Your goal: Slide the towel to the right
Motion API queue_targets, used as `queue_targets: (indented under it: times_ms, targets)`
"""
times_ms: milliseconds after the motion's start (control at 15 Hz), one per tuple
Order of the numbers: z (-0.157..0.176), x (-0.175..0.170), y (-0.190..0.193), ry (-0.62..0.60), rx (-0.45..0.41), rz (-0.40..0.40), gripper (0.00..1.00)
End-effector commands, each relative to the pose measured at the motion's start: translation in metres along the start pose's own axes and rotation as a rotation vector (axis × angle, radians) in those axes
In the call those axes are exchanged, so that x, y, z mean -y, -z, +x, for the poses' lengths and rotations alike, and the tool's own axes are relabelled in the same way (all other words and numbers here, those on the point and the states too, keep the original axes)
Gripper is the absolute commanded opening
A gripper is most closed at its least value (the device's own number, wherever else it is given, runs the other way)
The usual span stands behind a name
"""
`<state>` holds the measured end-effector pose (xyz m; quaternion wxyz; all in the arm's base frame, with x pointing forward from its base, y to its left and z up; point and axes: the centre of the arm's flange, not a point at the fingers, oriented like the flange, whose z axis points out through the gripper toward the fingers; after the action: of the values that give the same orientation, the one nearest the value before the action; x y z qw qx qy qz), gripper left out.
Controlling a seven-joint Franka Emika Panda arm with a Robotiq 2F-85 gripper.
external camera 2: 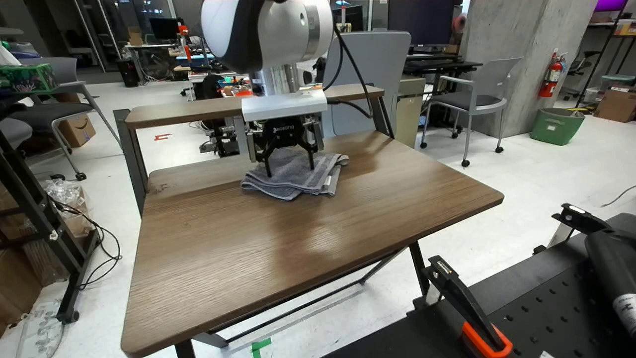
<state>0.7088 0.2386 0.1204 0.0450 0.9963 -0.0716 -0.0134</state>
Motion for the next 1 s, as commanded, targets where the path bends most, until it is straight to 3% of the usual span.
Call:
queue_targets:
  times_ms: [0, 467, 933]
  targets:
    - [0.008, -0.005, -0.007, -0.013, 0.01, -0.022, 1.0]
    - [-0.001, -0.041, -0.015, -0.032, 0.027, -0.033, 1.0]
    - [-0.005, -0.112, -0.022, -0.121, 0.066, -0.07, 1.0]
